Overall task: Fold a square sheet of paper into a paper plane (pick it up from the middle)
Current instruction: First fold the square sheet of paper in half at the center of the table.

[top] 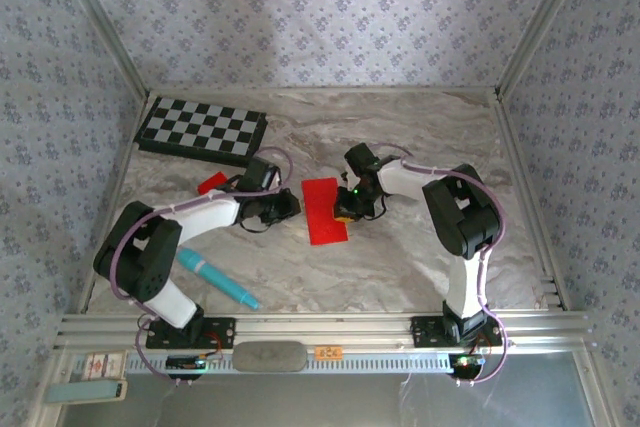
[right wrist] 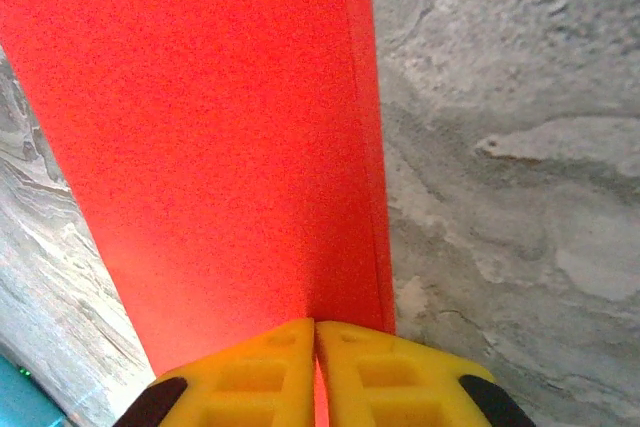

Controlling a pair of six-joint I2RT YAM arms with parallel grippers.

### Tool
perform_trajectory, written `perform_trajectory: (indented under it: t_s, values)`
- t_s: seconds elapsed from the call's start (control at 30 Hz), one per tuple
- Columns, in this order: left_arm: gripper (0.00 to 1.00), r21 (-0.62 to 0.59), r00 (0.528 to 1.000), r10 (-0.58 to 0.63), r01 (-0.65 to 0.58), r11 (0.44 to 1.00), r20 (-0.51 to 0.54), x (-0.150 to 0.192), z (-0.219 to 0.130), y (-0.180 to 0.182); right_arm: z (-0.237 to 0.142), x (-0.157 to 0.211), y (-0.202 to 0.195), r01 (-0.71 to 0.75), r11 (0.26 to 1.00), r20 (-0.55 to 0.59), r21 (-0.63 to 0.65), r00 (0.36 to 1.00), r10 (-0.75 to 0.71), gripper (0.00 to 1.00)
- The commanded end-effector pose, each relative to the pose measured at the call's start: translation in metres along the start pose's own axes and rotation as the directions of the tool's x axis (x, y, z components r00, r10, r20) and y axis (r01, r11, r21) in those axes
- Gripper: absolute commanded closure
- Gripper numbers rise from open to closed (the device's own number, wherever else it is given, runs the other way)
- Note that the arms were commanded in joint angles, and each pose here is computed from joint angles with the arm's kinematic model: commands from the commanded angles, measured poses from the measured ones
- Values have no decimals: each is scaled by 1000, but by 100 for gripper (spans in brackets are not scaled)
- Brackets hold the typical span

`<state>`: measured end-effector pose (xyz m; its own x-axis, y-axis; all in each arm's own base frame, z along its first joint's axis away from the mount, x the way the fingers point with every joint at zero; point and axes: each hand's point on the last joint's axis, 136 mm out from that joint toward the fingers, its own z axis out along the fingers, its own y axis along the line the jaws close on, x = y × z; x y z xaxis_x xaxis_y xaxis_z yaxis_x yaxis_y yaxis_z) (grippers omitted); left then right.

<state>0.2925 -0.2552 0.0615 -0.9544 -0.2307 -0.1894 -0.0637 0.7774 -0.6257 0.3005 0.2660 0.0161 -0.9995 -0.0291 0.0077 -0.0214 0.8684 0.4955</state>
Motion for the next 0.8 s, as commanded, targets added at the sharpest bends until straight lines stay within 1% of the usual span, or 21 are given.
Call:
perform_trajectory:
  t_s: [0.0,0.1,0.17,0.23,0.3,0.37,0.43,0.57,0.77]
  values:
    - [85,134,999,-14,18,991,-33,3,12,-35,10,5,-27,-69,994,12,87,998,68,87]
    - [85,148,998,-11,20,989,-66,11,28,-43,-5,-6,-10,-50,999,57,-2,997,50,86]
    - [85,143,997,-9,20,990,-73,13,36,-44,-20,-14,4,-53,995,101,-79,993,61,85]
    - [85,136,997,-12,23,990,-76,13,40,-42,-38,-22,11,-43,991,152,-129,986,63,83]
    - [85,128,997,-14,23,991,-72,13,41,-41,-53,-27,10,-39,988,203,-146,977,69,82]
    - [86,117,998,-11,19,993,-68,11,41,-40,-67,-32,3,-42,990,256,-132,964,75,79]
    - [86,104,998,-11,18,994,-66,10,40,-38,-73,-34,-4,-49,992,279,-117,957,80,77]
    - [86,88,999,-11,15,996,-51,5,39,-36,-68,-31,-1,-37,991,257,-130,964,70,77]
    - [86,61,999,-17,20,998,-46,1,44,-31,-42,-20,18,8,989,181,-150,983,19,77]
